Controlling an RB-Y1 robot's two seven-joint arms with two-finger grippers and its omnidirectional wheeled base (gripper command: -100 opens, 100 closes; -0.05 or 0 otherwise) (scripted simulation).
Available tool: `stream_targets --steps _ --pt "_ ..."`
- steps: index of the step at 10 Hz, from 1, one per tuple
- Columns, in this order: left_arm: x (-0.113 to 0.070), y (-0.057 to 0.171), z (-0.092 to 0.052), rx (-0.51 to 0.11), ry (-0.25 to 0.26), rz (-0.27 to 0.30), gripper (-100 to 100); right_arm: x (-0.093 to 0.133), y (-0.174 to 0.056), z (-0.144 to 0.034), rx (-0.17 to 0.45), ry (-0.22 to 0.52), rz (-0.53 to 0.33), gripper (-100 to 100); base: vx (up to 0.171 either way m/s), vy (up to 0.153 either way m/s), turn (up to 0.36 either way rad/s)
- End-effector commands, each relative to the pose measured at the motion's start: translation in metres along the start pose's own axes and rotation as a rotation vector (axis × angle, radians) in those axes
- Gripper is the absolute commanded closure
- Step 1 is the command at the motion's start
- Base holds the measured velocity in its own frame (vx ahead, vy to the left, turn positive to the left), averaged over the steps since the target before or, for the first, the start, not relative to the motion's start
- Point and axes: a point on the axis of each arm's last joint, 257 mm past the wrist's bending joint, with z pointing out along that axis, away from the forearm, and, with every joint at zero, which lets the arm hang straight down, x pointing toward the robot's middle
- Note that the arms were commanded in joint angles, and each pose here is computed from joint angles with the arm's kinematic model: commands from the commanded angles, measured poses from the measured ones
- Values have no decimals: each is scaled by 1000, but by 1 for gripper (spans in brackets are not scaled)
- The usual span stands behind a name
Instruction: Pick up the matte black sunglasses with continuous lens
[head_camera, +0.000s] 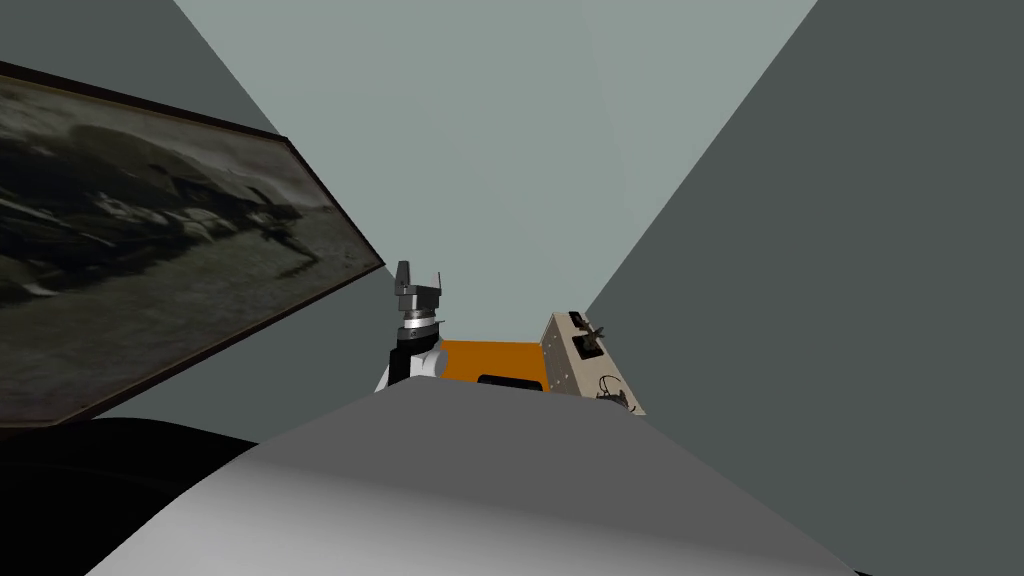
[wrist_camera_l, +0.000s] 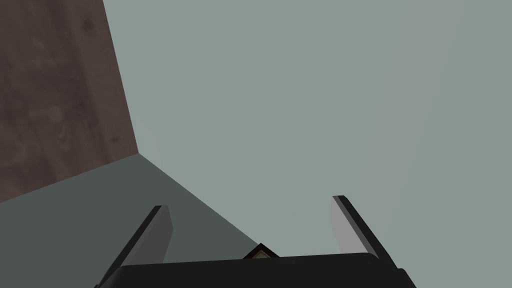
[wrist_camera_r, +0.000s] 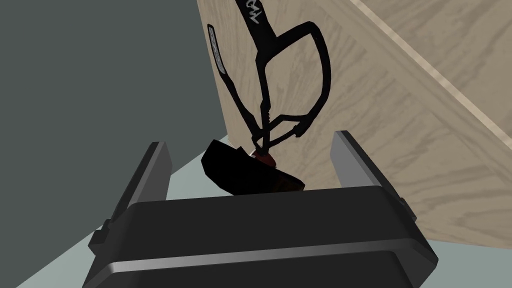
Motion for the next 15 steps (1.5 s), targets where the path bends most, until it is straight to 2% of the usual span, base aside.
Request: stream_targets --steps 1,2,3,4,5,6,7,9,10,11,12,14,15 --pt "0 0 0 0 0 0 0 -9 2 5 5 4 -4 -100 -87 -32 104" --pt "0 0 0 0 0 0 0 -3 1 5 8 25 18 -100 -74 -37 63" --pt "0 0 0 0 0 0 0 -15 2 9 12 18 6 -100 -56 -48 139" --pt "0 0 0 0 0 0 0 -8 2 9 15 41 25 -100 -60 -39 66" --pt "0 0 0 0 0 0 0 -19 1 13 20 35 9 -100 -84 -26 129" --pt "0 0 0 0 0 0 0 -14 1 13 22 54 28 -100 -71 -23 57" --pt "0 0 0 0 0 0 0 -25 0 18 29 44 8 -100 -88 -29 103" --pt "0 0 0 0 0 0 0 -18 -1 17 32 72 35 -100 -49 -21 34" --pt "0 0 0 0 0 0 0 -27 -3 22 42 75 26 -100 -55 -14 109" --pt "0 0 0 0 0 0 0 -23 -3 22 43 88 38 -100 -56 -23 78" --pt "0 0 0 0 0 0 0 -33 -6 26 54 84 22 -100 -84 -23 122" --pt "0 0 0 0 0 0 0 -31 -6 26 52 94 33 -100 -50 -19 39" --pt "0 0 0 0 0 0 0 -30 -6 26 53 96 34 100 -6 1 1"
